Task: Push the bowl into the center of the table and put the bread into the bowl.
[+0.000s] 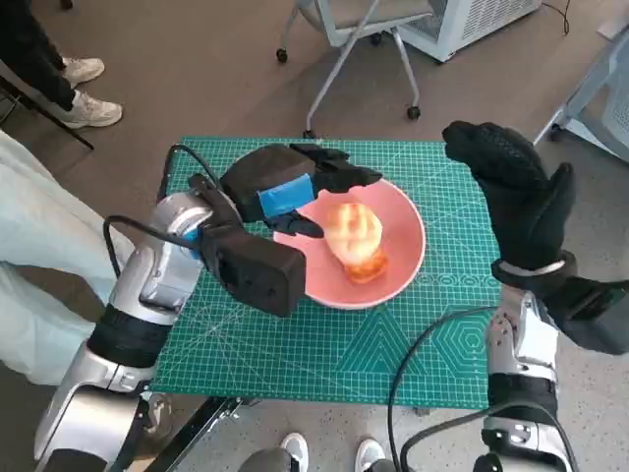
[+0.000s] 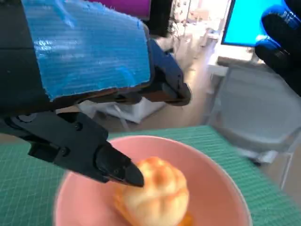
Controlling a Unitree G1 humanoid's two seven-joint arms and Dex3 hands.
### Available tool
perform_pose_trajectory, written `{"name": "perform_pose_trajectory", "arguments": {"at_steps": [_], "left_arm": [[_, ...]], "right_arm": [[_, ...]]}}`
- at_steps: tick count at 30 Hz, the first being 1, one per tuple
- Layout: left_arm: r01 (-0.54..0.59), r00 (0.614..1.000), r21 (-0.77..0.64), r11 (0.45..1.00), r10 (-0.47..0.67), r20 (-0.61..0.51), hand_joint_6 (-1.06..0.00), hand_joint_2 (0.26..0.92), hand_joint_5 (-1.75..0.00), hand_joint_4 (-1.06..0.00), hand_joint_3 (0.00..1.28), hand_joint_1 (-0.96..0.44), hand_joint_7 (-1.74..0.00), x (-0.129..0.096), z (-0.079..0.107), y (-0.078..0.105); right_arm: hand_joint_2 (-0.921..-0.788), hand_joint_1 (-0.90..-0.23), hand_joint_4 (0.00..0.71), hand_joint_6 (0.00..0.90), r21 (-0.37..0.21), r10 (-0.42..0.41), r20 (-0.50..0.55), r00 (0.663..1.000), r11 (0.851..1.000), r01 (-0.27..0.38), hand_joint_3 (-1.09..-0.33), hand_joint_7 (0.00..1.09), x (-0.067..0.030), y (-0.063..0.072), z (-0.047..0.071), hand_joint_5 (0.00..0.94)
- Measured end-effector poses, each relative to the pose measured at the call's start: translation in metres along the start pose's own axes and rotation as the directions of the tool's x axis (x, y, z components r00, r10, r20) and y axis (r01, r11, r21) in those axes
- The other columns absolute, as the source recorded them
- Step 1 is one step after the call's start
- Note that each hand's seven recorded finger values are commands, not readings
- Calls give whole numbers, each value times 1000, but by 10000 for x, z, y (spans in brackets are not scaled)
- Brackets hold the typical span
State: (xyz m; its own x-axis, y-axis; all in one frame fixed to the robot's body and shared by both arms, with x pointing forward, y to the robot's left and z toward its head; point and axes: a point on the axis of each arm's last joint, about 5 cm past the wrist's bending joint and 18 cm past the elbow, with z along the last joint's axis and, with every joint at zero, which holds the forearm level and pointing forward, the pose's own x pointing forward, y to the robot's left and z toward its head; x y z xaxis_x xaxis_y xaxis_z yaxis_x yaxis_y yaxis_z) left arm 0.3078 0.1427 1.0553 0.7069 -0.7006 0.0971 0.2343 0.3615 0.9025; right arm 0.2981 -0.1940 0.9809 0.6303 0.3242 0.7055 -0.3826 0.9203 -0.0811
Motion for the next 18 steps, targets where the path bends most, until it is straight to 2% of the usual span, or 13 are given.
{"name": "perform_pose_trajectory", "arguments": {"at_steps": [6, 11, 18], "left_arm": [[-120, 988, -211, 970, 138, 71, -404, 909, 0, -285, 1, -227, 0, -158, -83, 93], [-168, 979, -233, 958, 190, 77, -376, 908, 0, -263, 1, -238, 0, -211, -107, 123], [-177, 979, -222, 959, 194, 58, -347, 908, 0, -232, 1, -260, 0, -233, -133, 123]], "right_arm": [[-921, -649, 172, 78, -6, 11, 14, 1000, 1000, -11, -717, 435, 36, -4, 45, 0], [-921, -652, 174, 77, -8, 17, 20, 1000, 1000, -17, -717, 438, 53, 0, 57, 1], [-921, -652, 175, 74, -9, 24, 27, 999, 1000, -24, -719, 444, 74, 7, 61, 1]]}}
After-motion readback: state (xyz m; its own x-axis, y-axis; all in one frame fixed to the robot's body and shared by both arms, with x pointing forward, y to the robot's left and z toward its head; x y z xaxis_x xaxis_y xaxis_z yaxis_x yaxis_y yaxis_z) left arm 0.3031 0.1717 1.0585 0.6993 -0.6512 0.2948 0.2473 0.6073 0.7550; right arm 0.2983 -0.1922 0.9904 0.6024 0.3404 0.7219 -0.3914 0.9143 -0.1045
